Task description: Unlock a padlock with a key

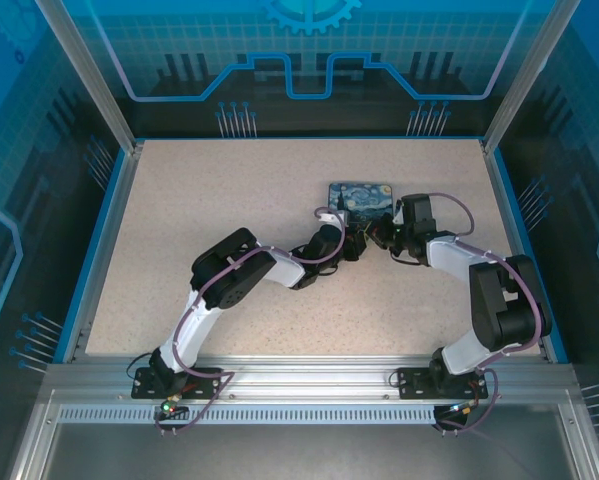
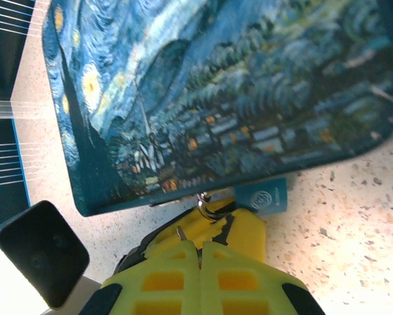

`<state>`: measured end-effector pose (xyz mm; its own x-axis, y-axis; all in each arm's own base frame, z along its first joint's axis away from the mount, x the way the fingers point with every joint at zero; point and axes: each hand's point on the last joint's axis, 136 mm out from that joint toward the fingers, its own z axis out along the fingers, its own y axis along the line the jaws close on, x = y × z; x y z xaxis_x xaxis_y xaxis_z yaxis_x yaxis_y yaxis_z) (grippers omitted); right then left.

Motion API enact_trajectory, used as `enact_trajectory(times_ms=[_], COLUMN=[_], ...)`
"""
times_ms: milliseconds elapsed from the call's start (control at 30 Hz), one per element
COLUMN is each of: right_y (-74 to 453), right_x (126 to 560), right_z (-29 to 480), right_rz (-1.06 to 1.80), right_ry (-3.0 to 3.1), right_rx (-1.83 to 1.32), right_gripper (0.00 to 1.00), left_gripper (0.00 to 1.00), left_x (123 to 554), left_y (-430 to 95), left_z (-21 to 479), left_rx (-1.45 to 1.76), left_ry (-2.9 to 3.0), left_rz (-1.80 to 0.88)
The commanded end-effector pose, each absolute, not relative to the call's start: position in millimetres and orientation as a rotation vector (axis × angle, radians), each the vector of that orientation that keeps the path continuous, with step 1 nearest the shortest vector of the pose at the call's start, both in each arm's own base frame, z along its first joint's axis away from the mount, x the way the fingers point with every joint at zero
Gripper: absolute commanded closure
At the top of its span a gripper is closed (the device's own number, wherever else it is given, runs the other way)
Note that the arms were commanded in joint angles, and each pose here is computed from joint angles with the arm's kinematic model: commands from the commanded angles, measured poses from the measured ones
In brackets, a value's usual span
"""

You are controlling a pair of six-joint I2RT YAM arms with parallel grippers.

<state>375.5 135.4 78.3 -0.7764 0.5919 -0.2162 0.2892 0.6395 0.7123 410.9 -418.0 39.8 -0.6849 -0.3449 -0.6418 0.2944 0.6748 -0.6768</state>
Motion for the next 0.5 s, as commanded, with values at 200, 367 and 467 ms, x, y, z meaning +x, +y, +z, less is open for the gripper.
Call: enact_trajectory(times_ms=[200, 367, 467], right_y=[113, 106, 105], right_x=[412, 430, 444], right_z=[136, 148, 145], right_rz=[0.965, 0.958, 0.954], right_ry=[2.302, 2.281, 2.283], right_rx=[0.726, 0.732, 0.743], right_gripper=[1.00, 1.00, 1.00], left_gripper=[0.87, 0.87, 0.87], left_x=[410, 410, 410], left_y=[-409, -405, -405], left_z=[36, 37, 38], left_rx=[-0.064, -0.073, -0.077], left_ry=[2.085, 2.085, 2.084], left_rz=[-1.004, -1.004, -1.012])
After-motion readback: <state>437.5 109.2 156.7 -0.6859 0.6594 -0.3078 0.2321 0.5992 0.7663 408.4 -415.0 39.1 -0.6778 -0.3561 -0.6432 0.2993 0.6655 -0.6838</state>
